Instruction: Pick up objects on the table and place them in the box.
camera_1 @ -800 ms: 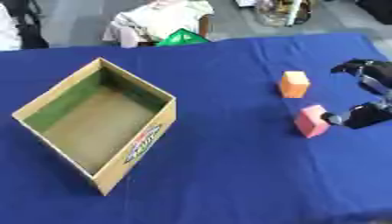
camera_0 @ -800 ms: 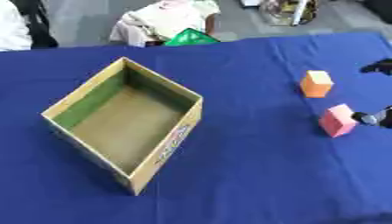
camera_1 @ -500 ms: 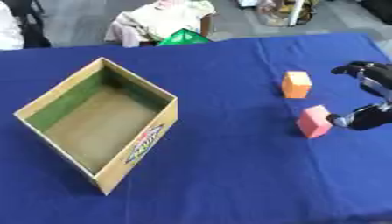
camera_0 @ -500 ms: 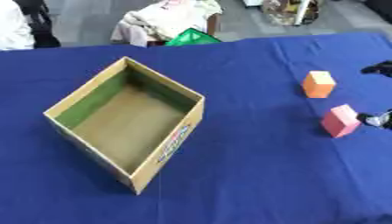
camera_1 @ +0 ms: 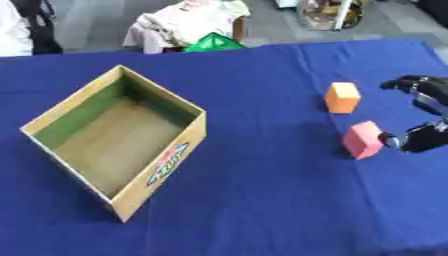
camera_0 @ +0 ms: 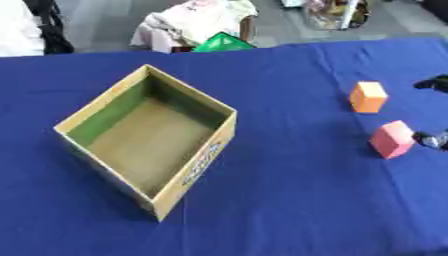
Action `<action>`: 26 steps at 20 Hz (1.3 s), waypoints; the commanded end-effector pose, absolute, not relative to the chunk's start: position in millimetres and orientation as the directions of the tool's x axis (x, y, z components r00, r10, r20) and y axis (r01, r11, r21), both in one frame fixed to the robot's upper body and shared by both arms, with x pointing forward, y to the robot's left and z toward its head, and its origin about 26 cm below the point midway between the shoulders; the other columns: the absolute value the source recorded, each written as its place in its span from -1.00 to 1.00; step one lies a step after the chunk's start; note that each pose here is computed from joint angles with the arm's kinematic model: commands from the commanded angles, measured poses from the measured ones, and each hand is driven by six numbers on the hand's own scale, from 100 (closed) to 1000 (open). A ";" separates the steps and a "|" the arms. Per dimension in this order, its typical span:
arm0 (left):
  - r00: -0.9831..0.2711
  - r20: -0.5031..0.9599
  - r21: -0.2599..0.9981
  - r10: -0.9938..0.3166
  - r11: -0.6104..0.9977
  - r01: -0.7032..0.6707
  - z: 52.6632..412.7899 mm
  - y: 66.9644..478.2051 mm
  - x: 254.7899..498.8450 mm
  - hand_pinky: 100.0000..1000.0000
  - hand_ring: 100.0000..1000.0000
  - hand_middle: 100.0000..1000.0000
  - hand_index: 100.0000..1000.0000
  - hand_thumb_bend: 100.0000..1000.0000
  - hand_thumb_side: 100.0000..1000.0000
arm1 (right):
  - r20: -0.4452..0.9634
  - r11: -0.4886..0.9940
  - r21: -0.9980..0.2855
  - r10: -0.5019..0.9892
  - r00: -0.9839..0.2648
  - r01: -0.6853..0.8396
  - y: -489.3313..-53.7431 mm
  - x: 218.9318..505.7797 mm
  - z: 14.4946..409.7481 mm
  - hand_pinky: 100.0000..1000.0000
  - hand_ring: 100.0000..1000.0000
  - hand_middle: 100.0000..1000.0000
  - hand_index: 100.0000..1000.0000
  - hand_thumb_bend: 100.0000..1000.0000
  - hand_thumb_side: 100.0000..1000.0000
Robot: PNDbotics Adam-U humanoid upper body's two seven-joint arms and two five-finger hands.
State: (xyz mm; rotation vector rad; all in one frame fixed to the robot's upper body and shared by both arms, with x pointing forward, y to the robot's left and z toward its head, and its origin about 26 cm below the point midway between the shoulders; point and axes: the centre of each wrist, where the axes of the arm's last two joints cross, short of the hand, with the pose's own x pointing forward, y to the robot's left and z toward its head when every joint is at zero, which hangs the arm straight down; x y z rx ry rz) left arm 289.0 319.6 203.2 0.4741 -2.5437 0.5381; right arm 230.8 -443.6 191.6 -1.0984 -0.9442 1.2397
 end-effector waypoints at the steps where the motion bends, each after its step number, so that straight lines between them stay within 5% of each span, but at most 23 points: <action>1: -0.832 0.499 -0.262 -0.244 0.872 -0.413 214.5 322.0 287.2 0.65 0.30 0.38 0.71 0.04 0.90 | -0.086 -0.062 -0.968 0.992 0.090 -0.244 -442.2 232.7 204.9 0.78 0.84 0.81 0.94 -0.37 -0.73; 26: -0.833 0.505 -0.263 -0.227 0.878 -0.399 214.1 319.0 288.1 0.66 0.29 0.39 0.71 0.03 0.91 | -0.140 -0.111 -0.911 0.989 0.045 -0.398 -458.3 255.4 198.9 0.78 0.86 0.83 0.95 -0.30 -0.72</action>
